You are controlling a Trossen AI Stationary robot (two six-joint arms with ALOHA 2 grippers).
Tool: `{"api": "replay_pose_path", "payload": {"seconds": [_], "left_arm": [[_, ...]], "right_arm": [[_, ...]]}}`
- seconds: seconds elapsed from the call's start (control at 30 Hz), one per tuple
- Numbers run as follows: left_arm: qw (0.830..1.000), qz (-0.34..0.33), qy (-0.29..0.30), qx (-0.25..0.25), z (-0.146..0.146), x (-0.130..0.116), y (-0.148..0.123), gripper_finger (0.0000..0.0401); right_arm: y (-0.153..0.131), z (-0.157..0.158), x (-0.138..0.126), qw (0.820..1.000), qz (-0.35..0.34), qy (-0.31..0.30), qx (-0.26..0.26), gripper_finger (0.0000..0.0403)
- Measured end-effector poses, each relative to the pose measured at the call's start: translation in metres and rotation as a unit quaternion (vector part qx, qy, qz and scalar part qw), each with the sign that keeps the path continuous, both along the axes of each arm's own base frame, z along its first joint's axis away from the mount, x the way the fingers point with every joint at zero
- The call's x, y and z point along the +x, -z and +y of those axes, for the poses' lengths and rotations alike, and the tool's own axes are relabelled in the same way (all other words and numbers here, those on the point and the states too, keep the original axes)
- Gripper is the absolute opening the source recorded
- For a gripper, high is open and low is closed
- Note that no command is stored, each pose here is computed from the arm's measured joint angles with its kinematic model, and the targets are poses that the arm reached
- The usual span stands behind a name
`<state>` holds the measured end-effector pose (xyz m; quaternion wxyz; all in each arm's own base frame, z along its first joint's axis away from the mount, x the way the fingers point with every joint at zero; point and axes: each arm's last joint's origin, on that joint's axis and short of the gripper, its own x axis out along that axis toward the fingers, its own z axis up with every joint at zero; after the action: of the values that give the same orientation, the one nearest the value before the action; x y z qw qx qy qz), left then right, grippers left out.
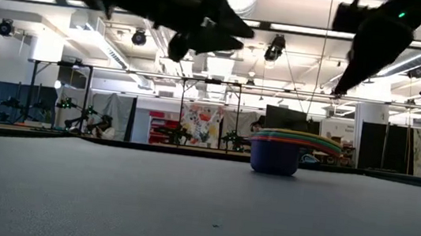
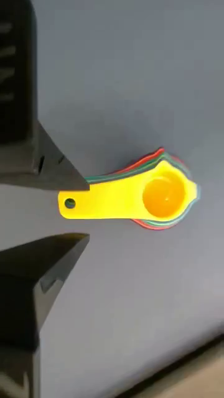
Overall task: Nest measuring cups in basket
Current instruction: Put the colorful nest measuring cups into the transparent bin
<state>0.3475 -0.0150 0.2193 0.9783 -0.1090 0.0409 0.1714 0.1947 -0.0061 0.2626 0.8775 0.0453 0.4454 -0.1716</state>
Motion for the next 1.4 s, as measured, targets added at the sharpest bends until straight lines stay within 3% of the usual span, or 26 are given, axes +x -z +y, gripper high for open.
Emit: {"api": "replay_pose_path", "payload": {"seconds": [0.13,0.27,0.57,0.77,1.03,1.23,1.4], "left_arm": [[0.999,-0.051,0.003,0.0,0.002,-0.02,0.005,0.0148],[0.999,-0.053,0.002,0.0,0.003,-0.027,0.008,0.0148],[0.999,-0.027,0.005,0.02,0.002,-0.022,0.009,0.0148],[1.0,-0.014,0.006,0.027,0.002,-0.019,0.008,0.0148],[1.0,-0.014,0.006,0.027,0.002,-0.019,0.008,0.0148],[0.999,-0.011,0.005,0.032,0.002,-0.019,0.009,0.0148],[0.999,-0.01,0.005,0.032,0.003,-0.019,0.009,0.0148]], "right_arm": [[0.013,-0.015,0.015,0.999,0.046,-0.002,0.008,0.0153],[0.021,-0.024,0.026,0.997,0.076,-0.003,0.001,0.0194],[0.032,-0.026,0.042,0.997,0.081,0.006,0.008,0.0256],[0.039,-0.037,0.048,0.996,0.082,-0.001,0.042,0.0291],[0.013,-0.066,0.047,0.995,0.017,-0.037,0.088,0.031],[0.011,-0.065,0.043,0.996,0.019,-0.027,0.081,0.0304],[0.014,-0.063,0.039,0.994,0.039,0.002,0.107,0.03]]}}
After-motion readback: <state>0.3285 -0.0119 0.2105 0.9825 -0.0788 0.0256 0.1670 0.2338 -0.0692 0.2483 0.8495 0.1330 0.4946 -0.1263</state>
